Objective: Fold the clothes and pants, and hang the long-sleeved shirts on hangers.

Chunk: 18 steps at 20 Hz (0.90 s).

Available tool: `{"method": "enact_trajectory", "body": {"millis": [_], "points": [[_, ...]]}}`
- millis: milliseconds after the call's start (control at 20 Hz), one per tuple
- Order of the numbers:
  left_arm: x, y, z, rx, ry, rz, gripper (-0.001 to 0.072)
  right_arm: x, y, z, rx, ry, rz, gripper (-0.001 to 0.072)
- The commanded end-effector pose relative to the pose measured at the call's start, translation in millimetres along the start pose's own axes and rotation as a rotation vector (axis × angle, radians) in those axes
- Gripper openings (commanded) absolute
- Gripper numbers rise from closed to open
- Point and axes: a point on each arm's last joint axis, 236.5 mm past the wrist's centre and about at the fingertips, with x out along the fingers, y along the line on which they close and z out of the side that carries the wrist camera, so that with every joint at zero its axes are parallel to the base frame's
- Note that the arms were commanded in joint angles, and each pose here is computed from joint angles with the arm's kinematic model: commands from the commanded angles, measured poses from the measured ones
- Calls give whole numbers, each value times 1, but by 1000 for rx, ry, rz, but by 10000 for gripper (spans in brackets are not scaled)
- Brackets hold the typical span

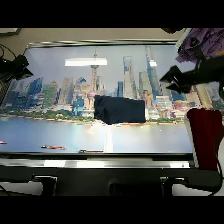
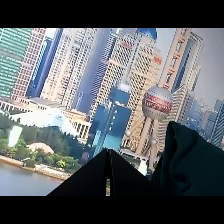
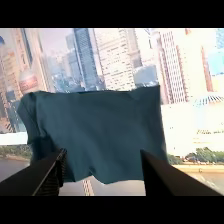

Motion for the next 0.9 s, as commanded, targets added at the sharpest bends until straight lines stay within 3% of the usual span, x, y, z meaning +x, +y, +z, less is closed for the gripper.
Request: {"method": "enact_trajectory", "body": {"millis": [0, 400, 550, 650, 800, 850], "points": [[0, 0, 0, 1, 1, 0, 18, 29, -56, -33, 27, 129, 81, 536], [0, 0, 0, 0, 1, 0, 18, 151, -80, -105, 49, 342, 108, 494], [0, 0, 0, 0, 1, -1, 18, 178, -72, -113, 37, 343, 109, 395], [0, -1, 0, 0, 1, -1, 18, 189, -66, -109, 20, 306, 98, 371], [0, -1, -1, 0, 2, -1, 19, 190, -52, -97, -5, 264, 109, 30], [0, -1, -1, 0, 4, -4, 19, 184, -46, -85, -22, 230, 116, 28]]}}
